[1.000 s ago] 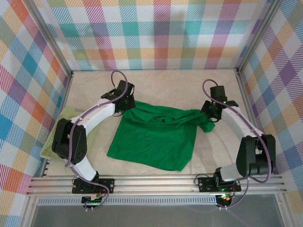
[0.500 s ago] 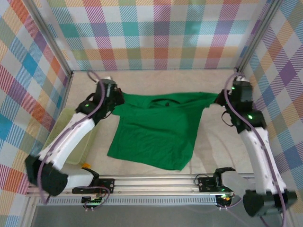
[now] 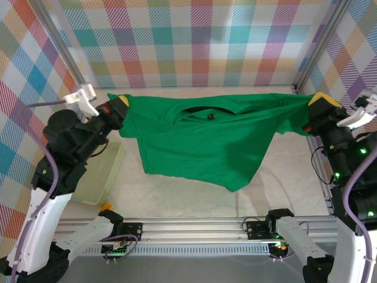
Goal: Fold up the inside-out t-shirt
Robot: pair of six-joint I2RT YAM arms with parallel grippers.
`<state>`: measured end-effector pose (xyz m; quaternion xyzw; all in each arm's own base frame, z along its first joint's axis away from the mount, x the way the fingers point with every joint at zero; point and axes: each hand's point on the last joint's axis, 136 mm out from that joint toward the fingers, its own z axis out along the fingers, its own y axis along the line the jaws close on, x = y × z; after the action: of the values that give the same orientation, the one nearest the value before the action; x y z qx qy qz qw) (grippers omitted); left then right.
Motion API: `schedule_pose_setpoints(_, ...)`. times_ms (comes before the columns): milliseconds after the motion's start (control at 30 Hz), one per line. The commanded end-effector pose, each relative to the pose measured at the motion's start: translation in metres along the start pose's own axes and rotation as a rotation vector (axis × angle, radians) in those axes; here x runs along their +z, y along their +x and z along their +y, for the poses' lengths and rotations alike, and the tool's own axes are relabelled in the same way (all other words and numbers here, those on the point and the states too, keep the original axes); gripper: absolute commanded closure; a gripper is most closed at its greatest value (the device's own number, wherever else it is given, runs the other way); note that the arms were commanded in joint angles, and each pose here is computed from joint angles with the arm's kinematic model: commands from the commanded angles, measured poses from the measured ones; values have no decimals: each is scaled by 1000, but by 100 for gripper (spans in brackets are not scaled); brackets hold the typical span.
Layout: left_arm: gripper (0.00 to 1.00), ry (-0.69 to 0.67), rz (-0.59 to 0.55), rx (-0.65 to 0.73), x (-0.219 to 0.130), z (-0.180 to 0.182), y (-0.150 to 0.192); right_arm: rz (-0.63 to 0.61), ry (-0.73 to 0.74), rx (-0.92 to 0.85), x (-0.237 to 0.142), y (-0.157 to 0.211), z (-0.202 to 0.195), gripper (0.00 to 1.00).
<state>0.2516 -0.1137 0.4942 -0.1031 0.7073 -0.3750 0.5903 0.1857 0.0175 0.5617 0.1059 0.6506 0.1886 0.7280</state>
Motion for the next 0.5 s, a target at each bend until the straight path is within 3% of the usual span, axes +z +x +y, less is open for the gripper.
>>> schedule_pose_setpoints(0,100,23,6,-33,4,-10,-7,-35,-16,-15,3,-15,7,100)
schedule_pose_setpoints(233,100,-275,169,-17,102,54,38,67,103,-55,94,20,-20,100)
schedule_pose_setpoints(467,100,-553,296,-14,212,154,83,275,213,-128,231,115,-65,100)
